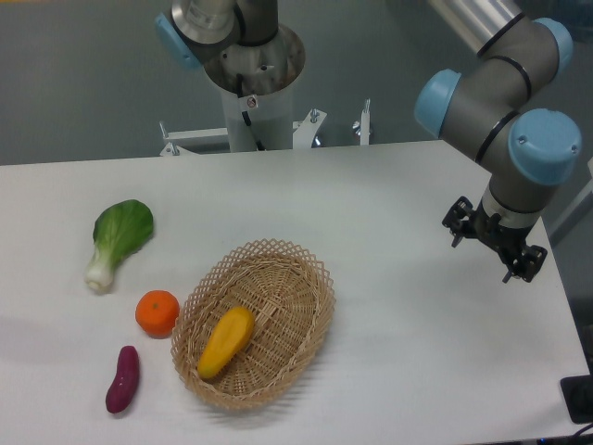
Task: Pick up the mango from the basket
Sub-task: 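Move the open gripper over the basket toward the yellow mango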
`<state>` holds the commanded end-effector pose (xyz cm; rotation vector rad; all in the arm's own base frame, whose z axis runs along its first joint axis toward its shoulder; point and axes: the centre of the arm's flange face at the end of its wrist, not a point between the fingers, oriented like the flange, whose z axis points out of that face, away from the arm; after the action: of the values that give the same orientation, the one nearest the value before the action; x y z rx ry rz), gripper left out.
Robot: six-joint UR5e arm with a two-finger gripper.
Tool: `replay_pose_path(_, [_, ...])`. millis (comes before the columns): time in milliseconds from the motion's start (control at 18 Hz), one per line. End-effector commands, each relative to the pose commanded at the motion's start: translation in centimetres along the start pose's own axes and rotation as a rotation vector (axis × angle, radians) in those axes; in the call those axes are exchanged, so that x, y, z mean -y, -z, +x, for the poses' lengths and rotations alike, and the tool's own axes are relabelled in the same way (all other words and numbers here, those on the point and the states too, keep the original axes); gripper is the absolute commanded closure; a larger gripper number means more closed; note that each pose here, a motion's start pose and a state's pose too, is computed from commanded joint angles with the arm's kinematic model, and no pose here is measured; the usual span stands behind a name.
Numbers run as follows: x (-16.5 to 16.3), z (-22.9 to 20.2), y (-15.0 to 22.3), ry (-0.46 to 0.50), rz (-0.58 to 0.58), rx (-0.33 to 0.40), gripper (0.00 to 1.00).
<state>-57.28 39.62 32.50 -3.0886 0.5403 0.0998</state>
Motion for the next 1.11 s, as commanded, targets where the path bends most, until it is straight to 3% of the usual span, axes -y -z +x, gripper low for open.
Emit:
replay_pose_path(556, [3.9,1.4,0.2,0.055,0.018,-0.005,0.00])
replay_pose_path(944, [11.6,5.2,-0.3,0.194,0.050,-0.044,0.00])
replay_pose_path(1111, [14.0,7.5,-0.6,0.205,0.071,-0.069,0.00])
